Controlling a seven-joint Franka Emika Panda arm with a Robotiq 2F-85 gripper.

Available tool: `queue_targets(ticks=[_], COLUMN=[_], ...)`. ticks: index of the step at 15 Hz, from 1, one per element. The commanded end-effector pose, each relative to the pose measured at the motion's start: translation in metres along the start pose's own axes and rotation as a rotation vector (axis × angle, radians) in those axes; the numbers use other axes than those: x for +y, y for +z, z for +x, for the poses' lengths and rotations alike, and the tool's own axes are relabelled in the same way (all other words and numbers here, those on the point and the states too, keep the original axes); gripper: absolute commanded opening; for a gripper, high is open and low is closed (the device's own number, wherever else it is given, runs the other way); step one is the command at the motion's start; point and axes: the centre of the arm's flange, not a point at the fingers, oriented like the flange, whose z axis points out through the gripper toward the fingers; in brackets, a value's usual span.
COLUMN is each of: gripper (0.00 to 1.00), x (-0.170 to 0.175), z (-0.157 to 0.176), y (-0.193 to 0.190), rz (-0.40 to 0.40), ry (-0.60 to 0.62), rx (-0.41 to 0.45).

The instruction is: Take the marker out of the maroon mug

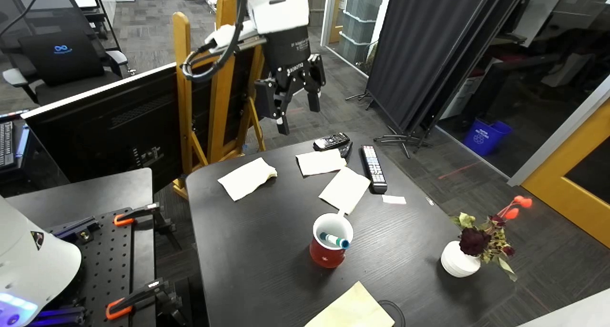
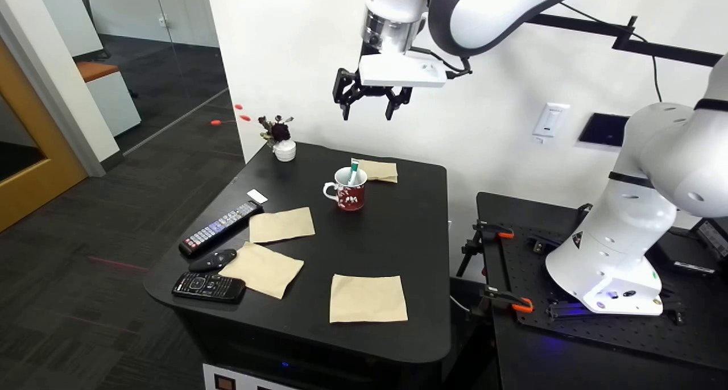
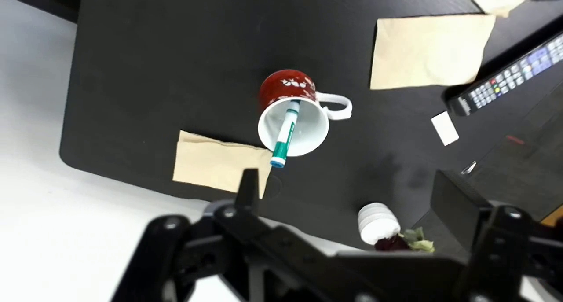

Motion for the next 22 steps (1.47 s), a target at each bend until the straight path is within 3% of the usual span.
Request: queue_targets(ticks=[1, 11, 15, 22], gripper=[1.00, 1.00, 1.00, 1.00], x=[-0.010, -0.007, -0.006, -0.001], z=[0.019, 0.045, 0.046, 0.044], y=[0.019, 0.075, 0.096, 0.095], rz=[-0.038, -0.115, -0.095, -0.115], ry=[0.156, 0.452, 0.478, 0.455], rx=[0.056, 0.189, 0.216, 0.197])
